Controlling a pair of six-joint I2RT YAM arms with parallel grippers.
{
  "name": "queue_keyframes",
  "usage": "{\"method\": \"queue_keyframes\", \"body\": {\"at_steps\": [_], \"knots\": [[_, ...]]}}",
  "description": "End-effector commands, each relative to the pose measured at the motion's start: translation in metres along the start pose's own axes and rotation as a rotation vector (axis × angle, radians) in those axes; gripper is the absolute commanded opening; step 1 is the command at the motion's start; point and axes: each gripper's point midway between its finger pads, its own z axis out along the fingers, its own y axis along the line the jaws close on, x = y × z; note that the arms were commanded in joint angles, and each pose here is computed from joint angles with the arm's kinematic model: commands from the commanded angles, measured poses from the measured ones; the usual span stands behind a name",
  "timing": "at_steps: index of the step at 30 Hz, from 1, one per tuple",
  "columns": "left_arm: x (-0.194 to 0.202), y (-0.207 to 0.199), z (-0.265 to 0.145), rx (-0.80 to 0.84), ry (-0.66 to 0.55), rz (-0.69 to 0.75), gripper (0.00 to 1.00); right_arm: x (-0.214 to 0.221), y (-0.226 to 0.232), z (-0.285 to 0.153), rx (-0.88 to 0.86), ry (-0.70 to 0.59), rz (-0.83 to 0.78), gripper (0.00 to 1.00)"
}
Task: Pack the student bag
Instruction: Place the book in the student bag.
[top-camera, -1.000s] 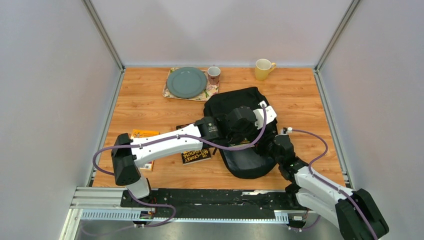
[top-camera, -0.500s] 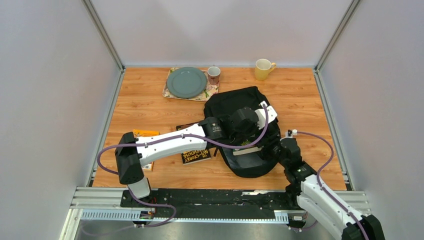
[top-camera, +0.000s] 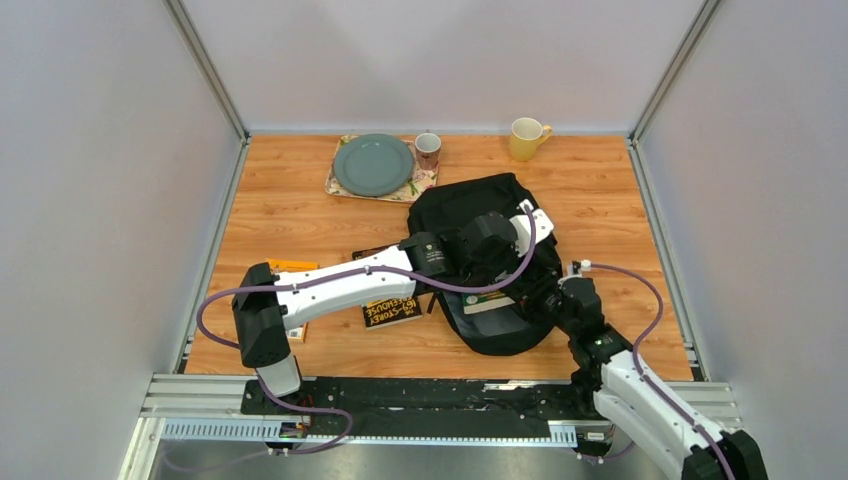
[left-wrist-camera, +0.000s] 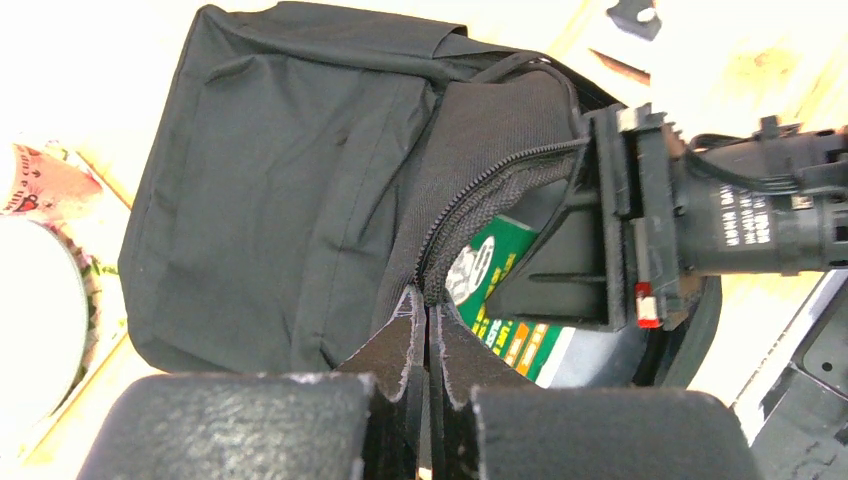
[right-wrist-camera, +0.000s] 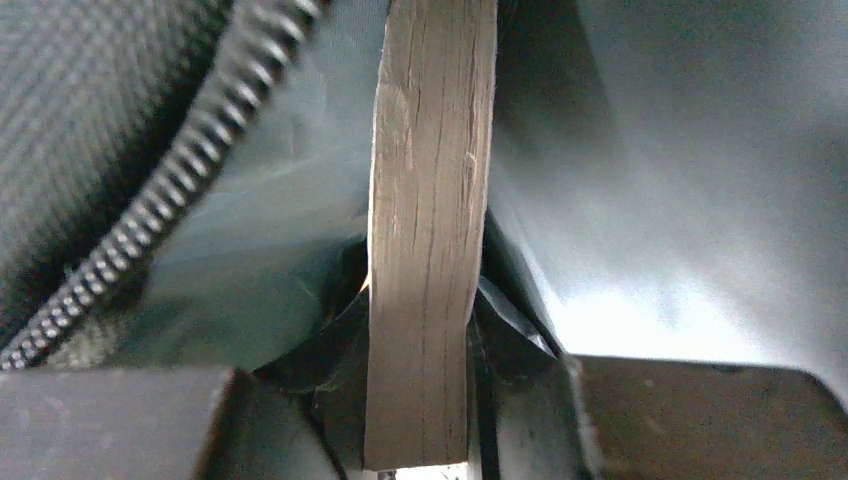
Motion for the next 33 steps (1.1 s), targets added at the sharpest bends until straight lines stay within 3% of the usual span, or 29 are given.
{"method": "queue_keyframes", "body": {"at_steps": [1,4,8,9,11,14,18,25,28,29,31,32,33], "knots": [[-0.043,0.008,-0.013,0.001,-0.113,-0.043,0.0,0.018,0.081,-0.002,-0.265,0.133,-0.162,0.0],[-0.049,0.012,-0.016,0.002,-0.124,-0.026,0.0,0.014,0.076,0.014,-0.232,0.13,-0.16,0.0],[-0.044,0.017,-0.016,-0.005,-0.106,-0.03,0.0,-0.015,0.057,0.038,-0.111,0.032,-0.129,0.01],[-0.042,0.018,-0.015,-0.008,-0.1,-0.033,0.0,-0.021,0.051,0.041,-0.081,0.005,-0.111,0.09],[-0.035,0.019,-0.013,-0.009,-0.081,-0.039,0.0,-0.029,0.043,0.044,-0.036,-0.036,-0.089,0.16],[-0.03,0.02,-0.013,-0.003,-0.078,-0.041,0.0,-0.024,0.041,0.041,-0.004,-0.005,-0.076,0.37],[-0.026,0.015,-0.01,0.016,-0.076,-0.069,0.0,-0.015,0.03,0.028,0.055,0.029,-0.042,0.43],[-0.026,0.007,-0.003,0.046,-0.079,-0.089,0.0,-0.016,0.029,0.0,0.013,-0.026,0.007,0.51],[-0.027,0.004,-0.003,0.058,-0.084,-0.092,0.0,-0.018,0.027,-0.001,-0.007,-0.046,0.013,0.48],[-0.027,0.003,-0.002,0.063,-0.084,-0.093,0.0,-0.018,0.025,0.001,-0.006,-0.044,0.02,0.33],[-0.026,0.003,-0.001,0.065,-0.08,-0.094,0.0,-0.016,0.02,0.005,-0.002,-0.029,0.027,0.21],[-0.027,0.004,-0.002,0.064,-0.081,-0.096,0.0,-0.015,0.019,0.007,0.006,-0.024,0.032,0.05],[-0.026,0.003,-0.002,0.065,-0.079,-0.1,0.0,-0.015,0.018,0.008,0.016,-0.019,0.033,0.0]]}}
